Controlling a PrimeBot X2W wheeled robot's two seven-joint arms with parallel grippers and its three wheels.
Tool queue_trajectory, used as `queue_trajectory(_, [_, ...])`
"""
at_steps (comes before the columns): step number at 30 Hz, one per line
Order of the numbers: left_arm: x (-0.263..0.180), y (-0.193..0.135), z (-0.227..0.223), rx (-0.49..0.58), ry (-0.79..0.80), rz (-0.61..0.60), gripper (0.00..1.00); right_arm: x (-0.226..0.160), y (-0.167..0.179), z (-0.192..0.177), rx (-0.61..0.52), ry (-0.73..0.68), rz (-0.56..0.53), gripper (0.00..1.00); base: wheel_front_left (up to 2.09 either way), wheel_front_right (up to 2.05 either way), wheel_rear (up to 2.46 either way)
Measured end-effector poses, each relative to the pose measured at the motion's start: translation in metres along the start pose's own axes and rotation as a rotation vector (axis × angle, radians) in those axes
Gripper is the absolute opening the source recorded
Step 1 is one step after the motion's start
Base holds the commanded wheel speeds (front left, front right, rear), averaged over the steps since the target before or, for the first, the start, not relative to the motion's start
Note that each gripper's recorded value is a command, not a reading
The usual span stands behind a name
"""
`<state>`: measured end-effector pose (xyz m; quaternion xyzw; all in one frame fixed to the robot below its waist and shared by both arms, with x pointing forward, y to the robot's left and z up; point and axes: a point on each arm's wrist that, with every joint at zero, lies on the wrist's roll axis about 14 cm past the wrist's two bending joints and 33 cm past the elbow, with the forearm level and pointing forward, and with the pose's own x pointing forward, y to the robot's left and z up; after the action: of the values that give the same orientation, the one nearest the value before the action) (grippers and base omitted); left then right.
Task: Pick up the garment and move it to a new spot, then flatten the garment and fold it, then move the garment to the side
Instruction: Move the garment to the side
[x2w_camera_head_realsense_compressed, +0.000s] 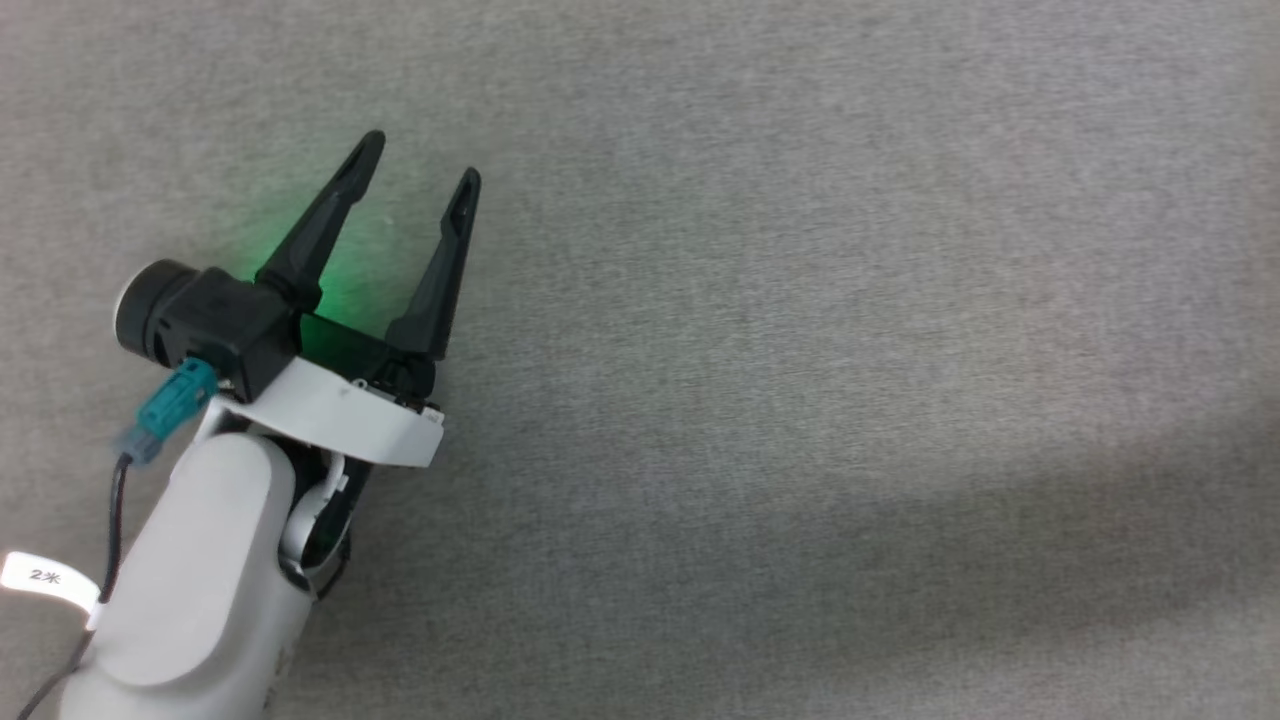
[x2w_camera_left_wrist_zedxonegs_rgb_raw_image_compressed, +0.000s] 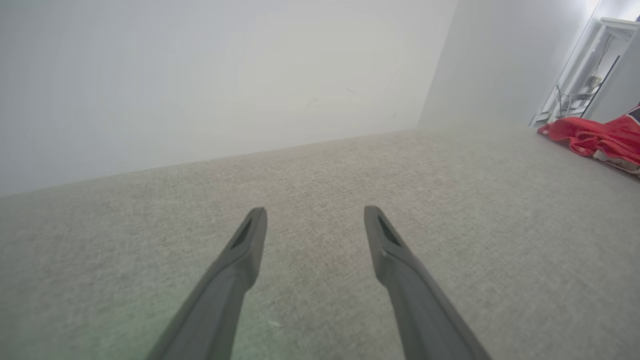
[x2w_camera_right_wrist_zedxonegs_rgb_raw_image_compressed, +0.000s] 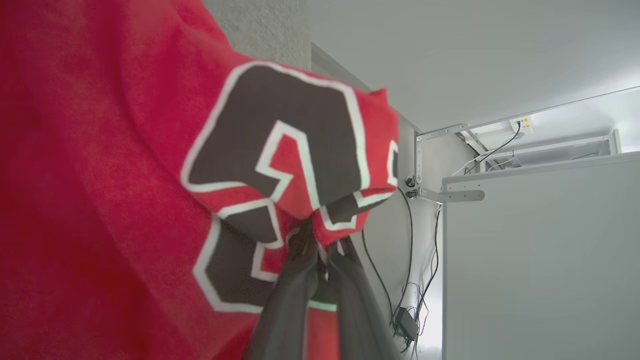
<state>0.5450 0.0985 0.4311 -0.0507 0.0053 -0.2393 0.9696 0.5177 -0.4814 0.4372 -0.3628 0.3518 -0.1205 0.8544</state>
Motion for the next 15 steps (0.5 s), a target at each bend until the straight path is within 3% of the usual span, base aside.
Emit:
queue_trajectory(8, [-0.008, 0.008, 0.002, 0.001, 0.007, 0.03, 1.0, 0.007, 0.017, -0.013, 0.071, 0.021, 0.01, 0.0, 0.0, 0.0, 0.0])
queue_trajectory(9, [-0.009, 0.009, 0.003, 0.001, 0.006, 0.031, 1.0, 0.006, 0.014, -0.013, 0.083, 0.019, 0.003, 0.04, 0.0, 0.0, 0.0])
queue_trajectory(12, [-0.011, 0.009, 0.008, 0.004, -0.001, 0.037, 1.0, 0.004, 0.006, -0.01, 0.113, -0.005, -0.017, 0.44, 0.0, 0.0, 0.0])
queue_trajectory(13, [-0.012, 0.009, 0.011, 0.001, -0.007, 0.04, 1.0, 0.003, 0.004, -0.008, 0.123, -0.016, -0.022, 0.76, 0.0, 0.0, 0.0])
queue_trajectory(14, [-0.012, 0.008, 0.013, -0.002, -0.01, 0.043, 1.0, 0.001, 0.002, -0.007, 0.127, -0.022, -0.025, 0.98, 0.0, 0.0, 0.0])
queue_trajectory(15, [-0.013, 0.008, 0.015, 0.0, -0.013, 0.045, 1.0, 0.0, 0.0, -0.006, 0.135, -0.032, -0.03, 1.0, 0.0, 0.0, 0.0])
